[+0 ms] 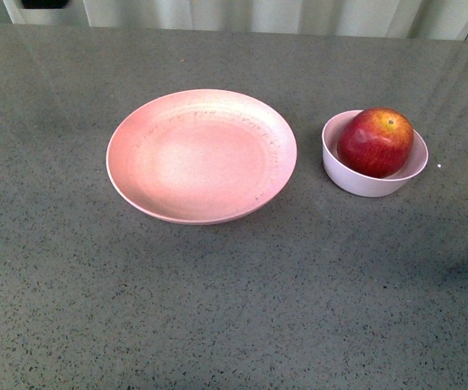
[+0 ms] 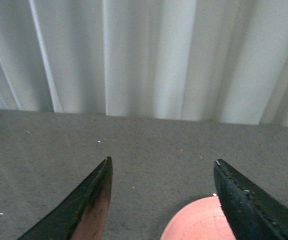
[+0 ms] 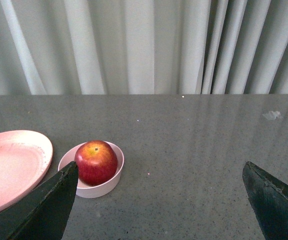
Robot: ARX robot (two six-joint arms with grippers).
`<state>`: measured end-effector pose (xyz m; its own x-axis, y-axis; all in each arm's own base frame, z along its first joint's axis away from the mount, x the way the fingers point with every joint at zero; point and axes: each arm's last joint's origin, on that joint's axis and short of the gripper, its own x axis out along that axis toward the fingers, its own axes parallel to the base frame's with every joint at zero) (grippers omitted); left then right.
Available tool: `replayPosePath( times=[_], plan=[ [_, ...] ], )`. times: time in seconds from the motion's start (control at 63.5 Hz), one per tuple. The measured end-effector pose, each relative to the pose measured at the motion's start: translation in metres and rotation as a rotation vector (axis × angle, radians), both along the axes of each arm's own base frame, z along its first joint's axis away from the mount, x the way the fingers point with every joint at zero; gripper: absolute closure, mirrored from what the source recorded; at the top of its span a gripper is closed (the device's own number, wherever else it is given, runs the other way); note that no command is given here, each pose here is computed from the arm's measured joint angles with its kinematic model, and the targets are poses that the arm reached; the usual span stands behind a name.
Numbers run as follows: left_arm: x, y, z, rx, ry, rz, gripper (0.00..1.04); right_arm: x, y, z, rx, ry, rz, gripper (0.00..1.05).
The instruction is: Move apple from plate to bowl
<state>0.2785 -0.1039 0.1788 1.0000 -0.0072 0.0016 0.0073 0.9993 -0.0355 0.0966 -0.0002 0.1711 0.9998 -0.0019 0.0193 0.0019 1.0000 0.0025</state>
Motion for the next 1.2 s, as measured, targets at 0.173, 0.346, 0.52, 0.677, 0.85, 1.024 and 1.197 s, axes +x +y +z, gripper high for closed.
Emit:
replayPosePath(
  times=[0.173, 0.346, 0.52, 0.677, 0.85, 1.024, 1.197],
  plan=[
    [-0.033, 0.033, -0.008, 0.020, 0.009, -0.001, 0.79, 0.000, 0.000, 0.000, 0.000, 0.000, 0.000, 0.09],
    [-0.061, 0.057, -0.018, 0.028, 0.019, -0.006, 1.03, 0.000, 0.000, 0.000, 0.000, 0.000, 0.000, 0.09],
    [-0.083, 0.073, -0.017, 0.027, 0.014, 0.003, 1.03, 0.000, 0.000, 0.000, 0.000, 0.000, 0.000, 0.09],
    [-0.099, 0.082, -0.017, 0.027, 0.016, 0.001, 1.03, 0.000, 0.000, 0.000, 0.000, 0.000, 0.000, 0.09],
    [-0.114, 0.089, -0.017, 0.026, 0.017, 0.003, 1.03, 0.000, 0.000, 0.000, 0.000, 0.000, 0.000, 0.09],
    [-0.128, 0.102, -0.015, 0.026, 0.015, 0.002, 1.03, 0.000, 0.000, 0.000, 0.000, 0.000, 0.000, 0.09],
    [-0.138, 0.103, -0.013, 0.027, 0.008, 0.003, 1.03, 0.000, 0.000, 0.000, 0.000, 0.000, 0.000, 0.09]
  ],
)
